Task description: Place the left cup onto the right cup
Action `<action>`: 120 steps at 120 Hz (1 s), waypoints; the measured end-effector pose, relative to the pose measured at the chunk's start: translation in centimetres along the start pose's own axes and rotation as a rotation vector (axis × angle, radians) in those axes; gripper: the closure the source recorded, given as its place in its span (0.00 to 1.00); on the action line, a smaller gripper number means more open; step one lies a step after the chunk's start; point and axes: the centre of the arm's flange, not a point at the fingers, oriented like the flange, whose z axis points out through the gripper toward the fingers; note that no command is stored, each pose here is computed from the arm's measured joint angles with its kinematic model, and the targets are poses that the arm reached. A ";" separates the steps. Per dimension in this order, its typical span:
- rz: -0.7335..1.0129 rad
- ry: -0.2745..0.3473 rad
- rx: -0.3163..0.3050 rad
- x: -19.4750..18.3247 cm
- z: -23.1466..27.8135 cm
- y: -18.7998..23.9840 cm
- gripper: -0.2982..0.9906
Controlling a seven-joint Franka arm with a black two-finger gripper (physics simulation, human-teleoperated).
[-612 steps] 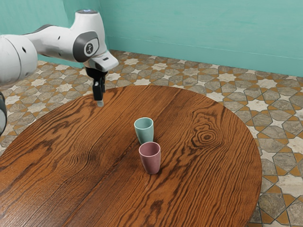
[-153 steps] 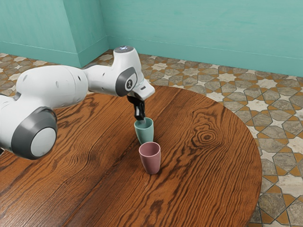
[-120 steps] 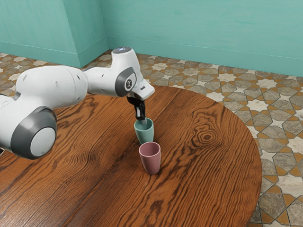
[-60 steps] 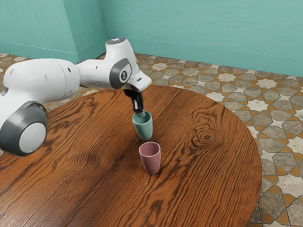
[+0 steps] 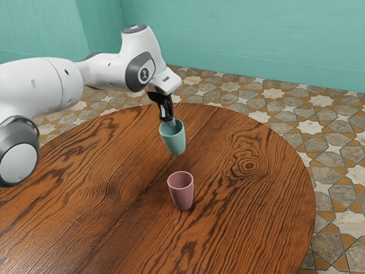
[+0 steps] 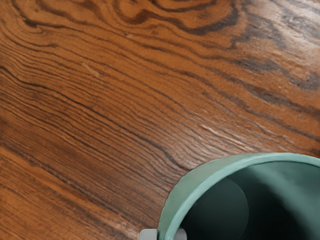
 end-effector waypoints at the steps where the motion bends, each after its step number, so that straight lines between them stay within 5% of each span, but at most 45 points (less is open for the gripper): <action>1: 0.000 0.001 0.001 0.0 -0.1 0.0 0.84; 120: -0.048 0.091 -0.023 3.4 -4.1 4.6 0.84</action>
